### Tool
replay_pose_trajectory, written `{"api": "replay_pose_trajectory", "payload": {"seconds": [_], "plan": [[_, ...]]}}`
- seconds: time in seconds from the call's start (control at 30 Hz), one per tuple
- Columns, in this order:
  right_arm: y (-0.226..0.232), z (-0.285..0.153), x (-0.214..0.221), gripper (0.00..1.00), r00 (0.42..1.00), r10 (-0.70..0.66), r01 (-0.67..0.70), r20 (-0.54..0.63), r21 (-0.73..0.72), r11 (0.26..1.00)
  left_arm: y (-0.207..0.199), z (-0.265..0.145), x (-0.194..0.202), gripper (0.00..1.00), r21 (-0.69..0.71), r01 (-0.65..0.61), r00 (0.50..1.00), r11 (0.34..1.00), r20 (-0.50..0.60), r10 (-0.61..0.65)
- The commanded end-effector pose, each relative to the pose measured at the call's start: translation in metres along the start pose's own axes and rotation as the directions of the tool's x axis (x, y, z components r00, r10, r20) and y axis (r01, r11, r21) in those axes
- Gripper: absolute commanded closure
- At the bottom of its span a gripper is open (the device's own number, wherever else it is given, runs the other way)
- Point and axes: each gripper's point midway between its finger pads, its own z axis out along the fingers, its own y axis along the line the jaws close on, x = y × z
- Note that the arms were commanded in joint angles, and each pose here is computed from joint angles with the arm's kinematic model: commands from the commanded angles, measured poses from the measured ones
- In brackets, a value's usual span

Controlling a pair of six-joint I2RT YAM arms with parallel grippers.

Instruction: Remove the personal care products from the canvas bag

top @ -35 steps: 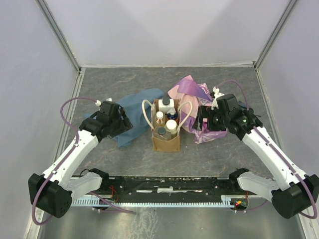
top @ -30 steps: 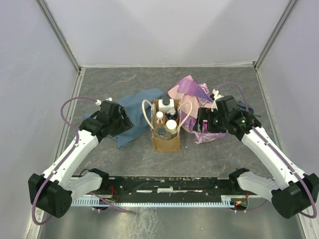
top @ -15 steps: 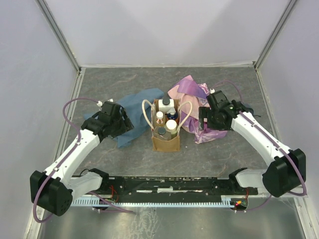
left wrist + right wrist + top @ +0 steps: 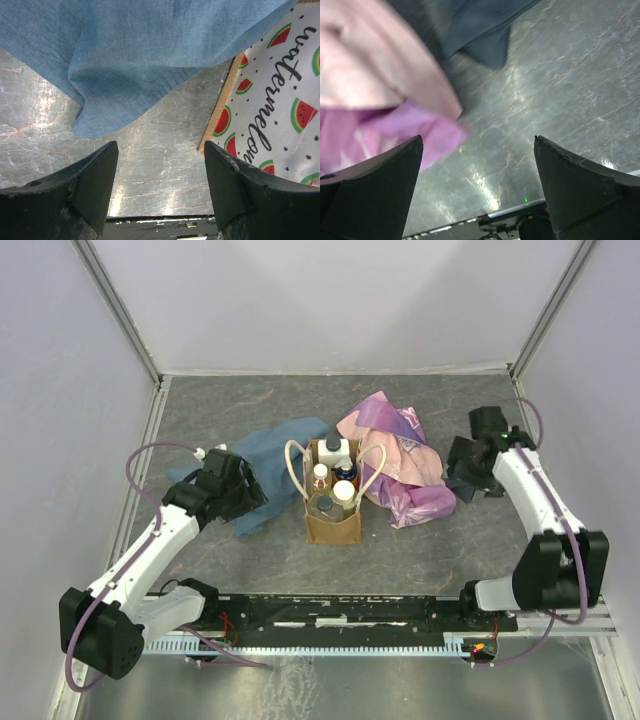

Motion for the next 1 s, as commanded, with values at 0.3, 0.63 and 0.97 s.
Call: {"api": "replay_pose_trajectory", "payload": {"seconds": [0.3,0.63,0.97], "plan": [[-0.010,0.100,-0.065,0.06,0.946,0.292,-0.294,-0.138,0.004,0.956,-0.004,-0.012,0.003,0.24,0.061,0.049,0.998,0.997,0.025,-0.051],[0.030,0.135,-0.112,0.10,0.933,0.308,-0.338,-0.186,-0.161,0.927,-0.005,-0.007,0.009,0.24,0.060,0.051,0.999,0.997,-0.004,-0.051],[0.024,0.170,-0.109,0.11,0.910,0.324,-0.359,-0.260,-0.102,0.928,-0.007,-0.014,0.001,0.24,0.065,0.053,0.998,0.996,0.024,-0.054]]}}
